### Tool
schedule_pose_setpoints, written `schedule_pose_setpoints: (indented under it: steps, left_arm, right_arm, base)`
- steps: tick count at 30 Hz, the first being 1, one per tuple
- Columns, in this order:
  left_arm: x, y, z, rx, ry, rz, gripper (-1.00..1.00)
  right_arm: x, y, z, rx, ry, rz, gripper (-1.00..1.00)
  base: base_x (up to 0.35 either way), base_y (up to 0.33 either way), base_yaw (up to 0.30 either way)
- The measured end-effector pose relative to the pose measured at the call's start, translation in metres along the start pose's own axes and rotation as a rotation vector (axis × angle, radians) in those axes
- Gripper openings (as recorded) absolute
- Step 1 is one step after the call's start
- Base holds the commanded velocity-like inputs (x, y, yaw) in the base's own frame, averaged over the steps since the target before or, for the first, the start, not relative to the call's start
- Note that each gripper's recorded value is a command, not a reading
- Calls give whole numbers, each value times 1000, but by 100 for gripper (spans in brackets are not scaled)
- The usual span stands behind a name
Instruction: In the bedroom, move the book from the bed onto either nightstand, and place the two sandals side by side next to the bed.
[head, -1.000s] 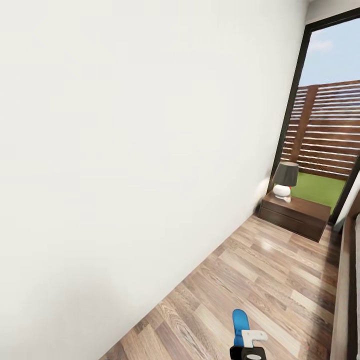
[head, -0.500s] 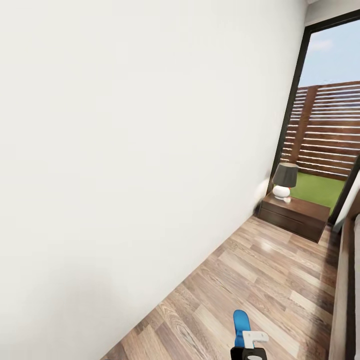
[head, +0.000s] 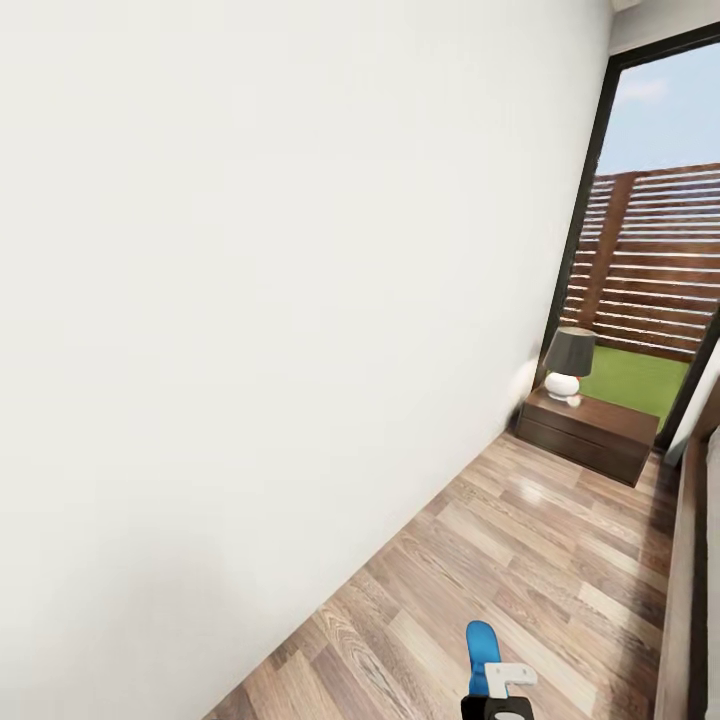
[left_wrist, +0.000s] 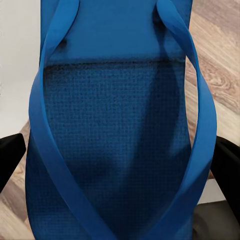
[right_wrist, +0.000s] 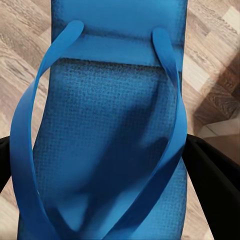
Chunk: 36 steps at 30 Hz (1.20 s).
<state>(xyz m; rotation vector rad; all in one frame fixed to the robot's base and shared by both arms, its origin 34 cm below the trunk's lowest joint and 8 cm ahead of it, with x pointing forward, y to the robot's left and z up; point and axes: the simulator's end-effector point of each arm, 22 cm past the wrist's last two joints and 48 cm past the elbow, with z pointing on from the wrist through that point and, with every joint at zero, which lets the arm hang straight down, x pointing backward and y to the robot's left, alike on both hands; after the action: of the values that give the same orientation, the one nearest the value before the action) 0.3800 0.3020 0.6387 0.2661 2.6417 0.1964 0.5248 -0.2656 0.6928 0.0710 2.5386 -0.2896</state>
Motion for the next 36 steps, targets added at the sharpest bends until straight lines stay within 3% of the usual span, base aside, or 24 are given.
schedule_pose_setpoints:
  steps: [36]
  left_arm:
    - [-6, 3, -32, 2, -20, 1, -100]
  right_arm:
    - [11, -10, -32, 3, 1, -2, -100]
  base:
    - [0, 0, 0]
